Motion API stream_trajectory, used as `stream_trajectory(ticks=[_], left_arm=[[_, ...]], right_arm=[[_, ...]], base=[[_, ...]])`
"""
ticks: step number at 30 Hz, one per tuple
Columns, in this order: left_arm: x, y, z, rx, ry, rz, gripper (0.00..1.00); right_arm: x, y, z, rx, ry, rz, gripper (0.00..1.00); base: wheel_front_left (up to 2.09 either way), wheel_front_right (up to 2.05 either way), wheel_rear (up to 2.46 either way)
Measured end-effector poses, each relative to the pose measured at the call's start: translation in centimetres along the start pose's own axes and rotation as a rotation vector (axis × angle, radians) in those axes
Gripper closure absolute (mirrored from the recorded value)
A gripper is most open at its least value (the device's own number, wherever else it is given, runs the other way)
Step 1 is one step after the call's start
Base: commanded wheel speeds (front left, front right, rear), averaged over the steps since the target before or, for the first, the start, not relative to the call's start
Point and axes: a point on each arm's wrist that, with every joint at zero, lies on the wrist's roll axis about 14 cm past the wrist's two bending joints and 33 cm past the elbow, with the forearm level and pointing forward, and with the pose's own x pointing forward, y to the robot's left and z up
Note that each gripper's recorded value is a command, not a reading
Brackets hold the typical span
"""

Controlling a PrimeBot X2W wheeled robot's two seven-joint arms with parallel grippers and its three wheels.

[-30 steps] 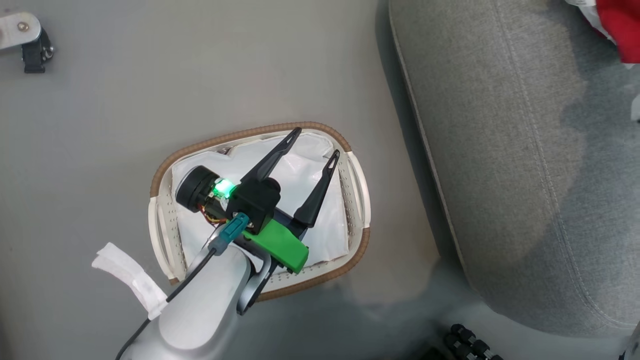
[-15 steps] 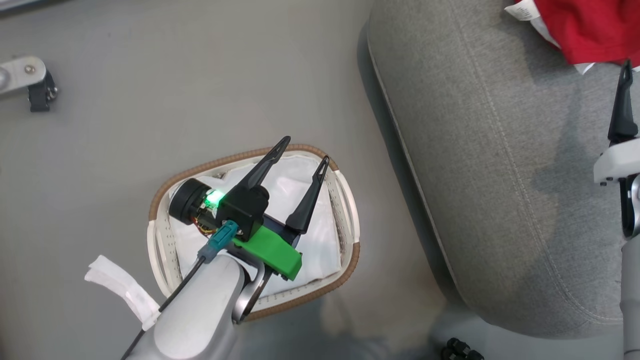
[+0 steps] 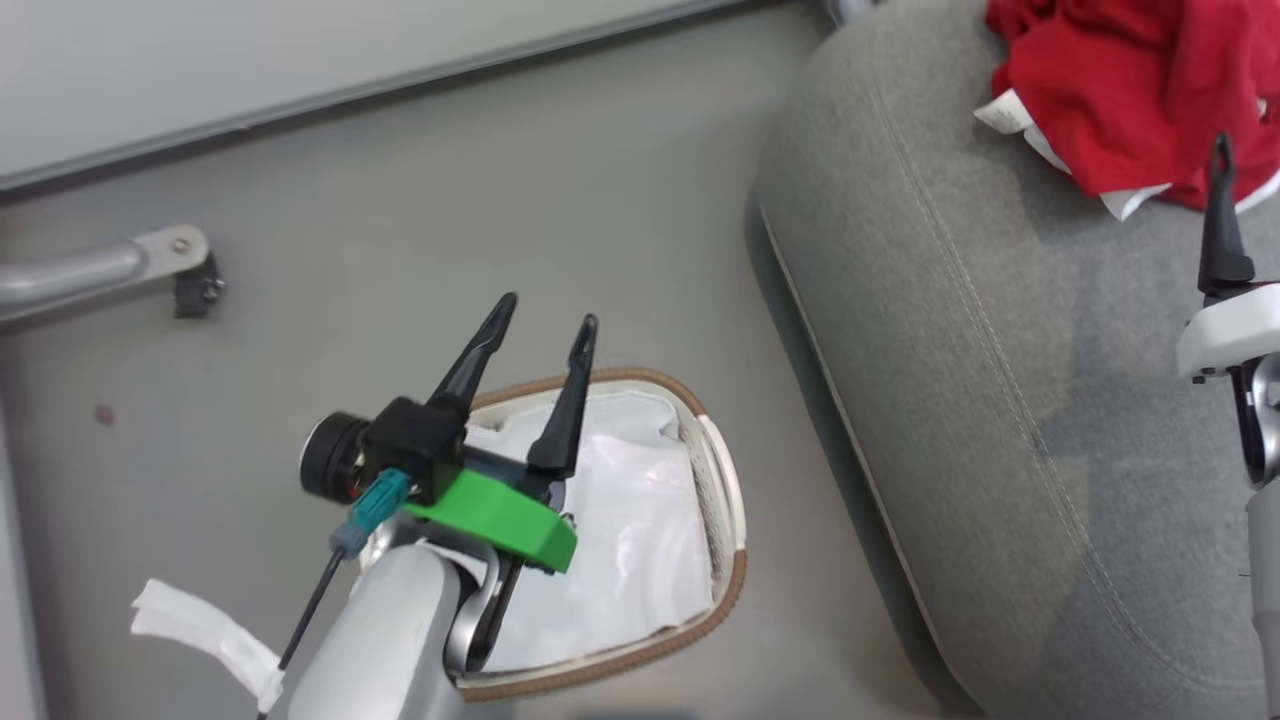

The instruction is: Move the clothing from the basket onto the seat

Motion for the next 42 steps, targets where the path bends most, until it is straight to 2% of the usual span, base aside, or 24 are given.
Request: stream_trajectory(ticks=[3, 10, 19, 22, 28, 33, 42], left_arm=[[-1.6, 1.4, 1.1, 0.006, -0.020, 0.073, 0.00], [-6.9, 5.7, 2.9, 0.026, -0.053, 0.283, 0.00], [-14.5, 9.2, 4.9, 0.037, -0.113, 0.511, 0.00], [-16.4, 9.6, 5.2, 0.036, -0.129, 0.560, 0.00], [-19.4, 9.6, 5.1, 0.021, -0.145, 0.618, 0.00], [-20.4, 9.5, 4.9, 0.017, -0.144, 0.633, 0.00], [-20.1, 9.0, 4.5, 0.000, -0.137, 0.616, 0.00]], right_arm=[[0.3, 1.9, 1.5, 0.039, -0.037, 0.049, 0.00], [-0.2, 9.3, 4.5, 0.183, -0.092, 0.197, 0.00], [-5.0, 16.1, 4.6, 0.321, -0.051, 0.338, 0.00], [-6.5, 17.1, 4.6, 0.340, -0.045, 0.367, 0.00], [-9.7, 18.0, 4.6, 0.454, -0.026, 0.399, 0.00], [-11.5, 18.2, 4.4, 0.471, -0.016, 0.417, 0.00], [-12.0, 17.6, 3.9, 0.469, -0.006, 0.403, 0.00]], base=[[0.00, 0.00, 0.00], [0.00, 0.00, 0.00], [0.00, 0.00, 0.00], [0.00, 0.00, 0.00], [0.00, 0.00, 0.00], [0.00, 0.00, 0.00], [0.00, 0.00, 0.00]])
